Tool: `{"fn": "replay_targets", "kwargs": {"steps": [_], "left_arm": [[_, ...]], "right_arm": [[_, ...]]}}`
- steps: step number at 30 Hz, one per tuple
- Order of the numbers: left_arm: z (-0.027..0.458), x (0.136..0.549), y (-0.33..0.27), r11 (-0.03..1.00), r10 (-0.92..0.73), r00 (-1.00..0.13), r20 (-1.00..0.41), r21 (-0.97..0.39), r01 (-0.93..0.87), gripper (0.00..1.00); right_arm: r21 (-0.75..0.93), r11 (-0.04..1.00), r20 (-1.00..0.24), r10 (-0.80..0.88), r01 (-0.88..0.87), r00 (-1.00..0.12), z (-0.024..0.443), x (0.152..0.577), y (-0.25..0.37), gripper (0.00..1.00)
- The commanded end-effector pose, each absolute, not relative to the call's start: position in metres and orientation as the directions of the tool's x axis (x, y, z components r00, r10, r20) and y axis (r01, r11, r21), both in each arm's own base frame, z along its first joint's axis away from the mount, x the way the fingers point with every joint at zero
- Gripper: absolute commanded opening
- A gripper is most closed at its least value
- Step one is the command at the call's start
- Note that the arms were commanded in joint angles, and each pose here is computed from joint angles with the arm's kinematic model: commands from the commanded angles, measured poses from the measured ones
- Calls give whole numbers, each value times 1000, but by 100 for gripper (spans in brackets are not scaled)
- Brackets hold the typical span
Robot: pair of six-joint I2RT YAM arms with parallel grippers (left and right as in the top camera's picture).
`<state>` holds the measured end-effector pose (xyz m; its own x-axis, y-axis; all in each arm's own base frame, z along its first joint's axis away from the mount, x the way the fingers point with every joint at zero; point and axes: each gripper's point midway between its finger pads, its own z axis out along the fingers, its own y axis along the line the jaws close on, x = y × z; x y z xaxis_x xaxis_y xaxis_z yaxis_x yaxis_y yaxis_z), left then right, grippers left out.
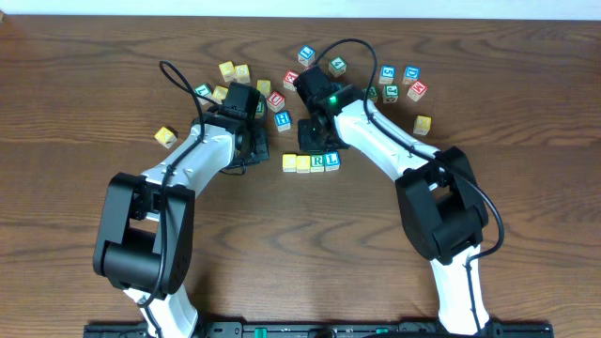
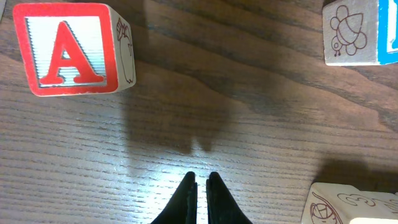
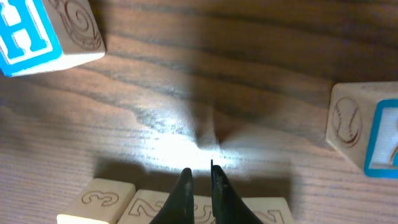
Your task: Spell out CORL
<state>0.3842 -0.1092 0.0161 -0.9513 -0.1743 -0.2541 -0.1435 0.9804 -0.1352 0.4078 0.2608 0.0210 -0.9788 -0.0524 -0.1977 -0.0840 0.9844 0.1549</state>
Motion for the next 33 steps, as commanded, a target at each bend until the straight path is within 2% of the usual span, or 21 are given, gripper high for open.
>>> {"fn": "replay_targets", "kwargs": {"steps": [1, 19, 33], "left_arm": [[22, 385, -105, 983, -168, -947, -274, -120, -140, 8], [22, 385, -105, 983, -168, -947, -274, -120, -140, 8], [22, 385, -105, 983, -168, -947, -274, -120, -140, 8]], "right_arm": [[147, 988, -188, -10, -38, -982, 17, 418, 240, 6], [89, 996, -65, 37, 31, -997, 11, 392, 220, 1], [147, 989, -150, 3, -19, -989, 16, 412, 235, 2]]}}
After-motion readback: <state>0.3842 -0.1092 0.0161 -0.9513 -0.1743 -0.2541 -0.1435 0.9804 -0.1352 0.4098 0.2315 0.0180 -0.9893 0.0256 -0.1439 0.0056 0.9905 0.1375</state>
